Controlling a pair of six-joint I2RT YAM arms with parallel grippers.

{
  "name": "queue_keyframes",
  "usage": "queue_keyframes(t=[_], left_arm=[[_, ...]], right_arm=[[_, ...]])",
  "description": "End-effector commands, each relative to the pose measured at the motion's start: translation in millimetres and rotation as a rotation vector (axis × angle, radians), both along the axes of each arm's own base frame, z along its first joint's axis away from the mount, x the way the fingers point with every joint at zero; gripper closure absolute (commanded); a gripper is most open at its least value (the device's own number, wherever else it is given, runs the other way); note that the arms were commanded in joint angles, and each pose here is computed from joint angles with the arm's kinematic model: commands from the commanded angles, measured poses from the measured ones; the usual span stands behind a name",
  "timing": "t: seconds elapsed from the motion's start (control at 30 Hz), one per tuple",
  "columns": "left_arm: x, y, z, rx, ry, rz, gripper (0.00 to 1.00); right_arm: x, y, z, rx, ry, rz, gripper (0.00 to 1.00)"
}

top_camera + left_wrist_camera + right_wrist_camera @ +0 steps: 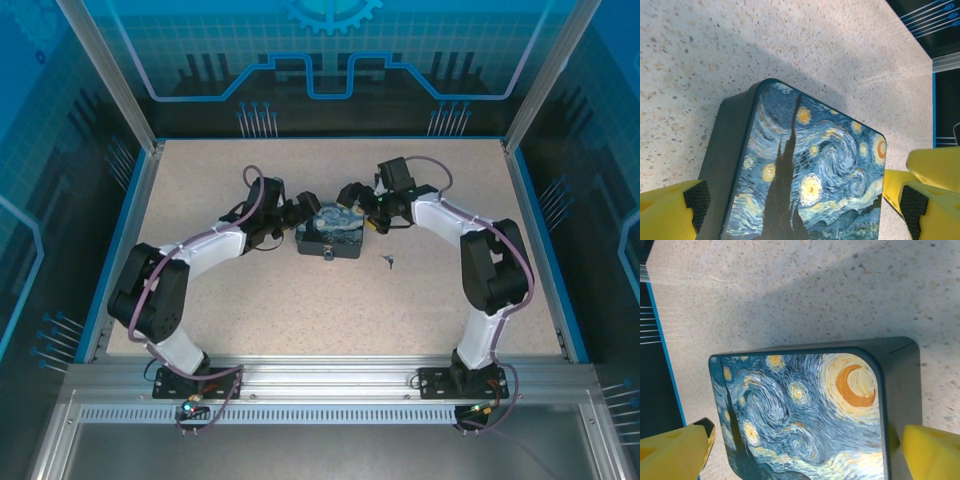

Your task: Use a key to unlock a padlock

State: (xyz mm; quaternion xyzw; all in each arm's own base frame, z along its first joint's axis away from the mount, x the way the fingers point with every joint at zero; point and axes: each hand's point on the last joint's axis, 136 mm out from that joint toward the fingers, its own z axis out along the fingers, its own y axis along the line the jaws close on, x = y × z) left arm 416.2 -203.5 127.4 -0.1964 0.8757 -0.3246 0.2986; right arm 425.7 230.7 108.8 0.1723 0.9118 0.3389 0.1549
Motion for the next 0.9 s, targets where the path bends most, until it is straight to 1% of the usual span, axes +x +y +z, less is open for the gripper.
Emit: queue_keyframes(t=[0.0,0.1,0.13,0.23,0.3,0.4,0.43,0.53,0.63,0.67,0.7,0.77,0.87], left_arm=[[-2.6,14.1,5.0,0.014,-0.011,0.055,0.01],[-5.6,16.3,7.6,0.018,-0.013,0.058,0.01],[-7.2,17.1,8.5,0.024,-0.015,0.054,0.01],[-12.7,20.7,13.6,0.041,-0.023,0.048,0.01],[-17.1,22.2,18.8,0.050,-0.028,0.039,0.01],[-24.7,22.6,26.2,0.055,-0.033,0.016,0.01],[-27.9,22.1,29.0,0.051,-0.033,0.007,0.01],[-37.0,17.4,35.4,0.026,-0.031,-0.029,0.01],[-44.0,10.8,41.4,-0.001,-0.033,-0.064,0.01],[-46.0,8.2,43.7,-0.007,-0.033,-0.076,0.01],[-47.3,6.5,45.7,-0.011,-0.034,-0.083,0.01],[-50.5,2.5,49.5,-0.018,-0.032,-0.104,0.01],[-53.5,-3.6,54.0,-0.029,-0.035,-0.125,0.01]], right_arm=[[15.8,7.2,11.0,0.044,-0.012,0.001,0.00],[19.0,2.3,12.5,0.048,-0.018,-0.011,0.01],[18.1,-2.0,19.8,0.055,-0.043,-0.022,0.01],[1.9,-26.4,33.0,0.016,-0.108,-0.059,0.00],[-12.7,-44.3,41.9,-0.035,-0.137,-0.056,0.00],[-35.1,-63.5,42.9,-0.104,-0.138,-0.008,0.01],[-43.1,-69.2,37.7,-0.135,-0.122,0.016,0.03],[-59.5,-83.0,20.8,-0.204,-0.090,0.066,0.17],[-66.1,-88.2,4.1,-0.236,-0.058,0.106,0.33],[-67.9,-88.9,-2.4,-0.248,-0.042,0.118,0.40],[-69.3,-89.9,-8.6,-0.259,-0.027,0.130,0.44],[-74.2,-93.3,-24.2,-0.290,0.012,0.148,0.46],[-80.5,-99.3,-45.8,-0.331,0.058,0.154,0.43]])
